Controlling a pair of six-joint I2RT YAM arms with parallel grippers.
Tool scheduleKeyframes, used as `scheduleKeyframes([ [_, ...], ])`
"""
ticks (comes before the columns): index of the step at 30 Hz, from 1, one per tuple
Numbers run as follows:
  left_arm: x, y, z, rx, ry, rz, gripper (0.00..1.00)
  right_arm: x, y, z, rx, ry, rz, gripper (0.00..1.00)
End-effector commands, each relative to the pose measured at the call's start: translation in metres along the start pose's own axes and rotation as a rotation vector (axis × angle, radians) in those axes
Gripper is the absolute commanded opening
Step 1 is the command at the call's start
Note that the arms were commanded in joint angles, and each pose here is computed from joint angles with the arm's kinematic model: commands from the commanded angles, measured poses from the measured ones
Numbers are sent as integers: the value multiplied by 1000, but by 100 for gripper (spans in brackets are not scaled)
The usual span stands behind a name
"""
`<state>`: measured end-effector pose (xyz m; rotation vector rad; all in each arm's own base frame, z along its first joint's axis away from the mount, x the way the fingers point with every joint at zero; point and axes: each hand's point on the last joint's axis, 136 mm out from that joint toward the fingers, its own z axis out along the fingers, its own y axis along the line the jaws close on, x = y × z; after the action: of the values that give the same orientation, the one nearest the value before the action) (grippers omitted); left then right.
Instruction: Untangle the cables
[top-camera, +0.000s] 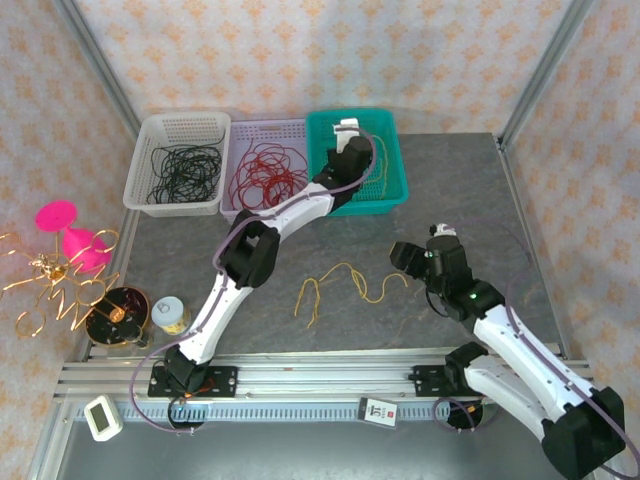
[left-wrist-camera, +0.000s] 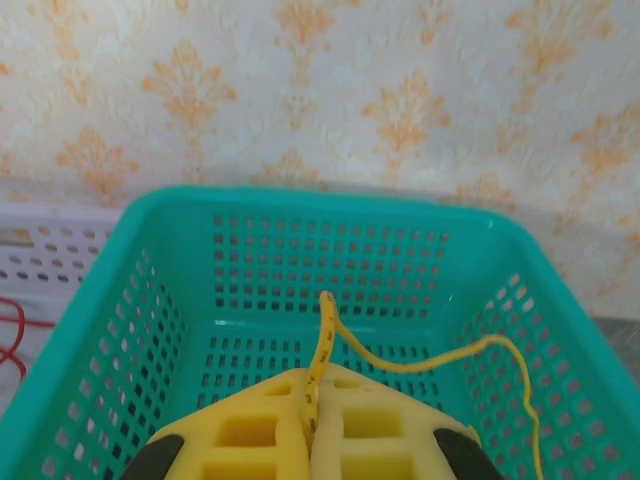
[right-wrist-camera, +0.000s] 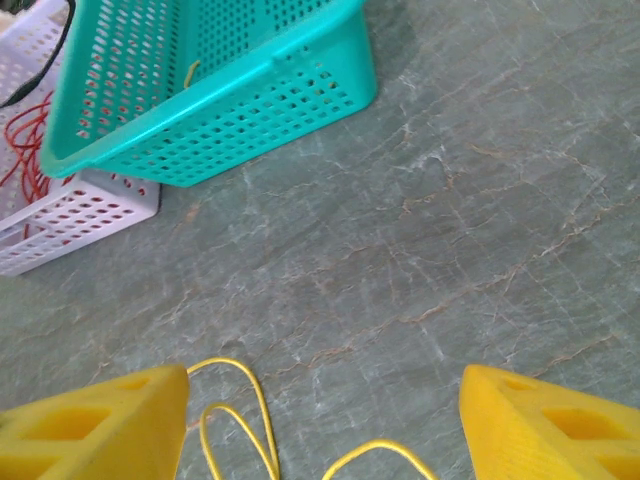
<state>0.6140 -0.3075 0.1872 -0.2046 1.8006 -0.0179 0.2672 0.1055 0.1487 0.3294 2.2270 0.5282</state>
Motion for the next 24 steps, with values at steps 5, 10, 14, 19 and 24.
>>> scheduleKeyframes([
  [5, 61, 20, 11, -92, 97, 108, 4, -31, -4, 28, -127, -37, 73, 71],
  [10, 73, 26, 10, -113, 118, 143, 8, -34, -1, 53, -185, -2, 99, 71],
  [14, 85, 28, 11, -115, 142, 157, 8, -26, -6, 76, -192, 35, 121, 70],
  [19, 99, 24, 13, -95, 189, 173, 16, -27, -10, 92, -196, 49, 138, 70],
  [24, 80, 21, 7, -84, 182, 169, 30, -28, -6, 98, -217, 70, 142, 70],
])
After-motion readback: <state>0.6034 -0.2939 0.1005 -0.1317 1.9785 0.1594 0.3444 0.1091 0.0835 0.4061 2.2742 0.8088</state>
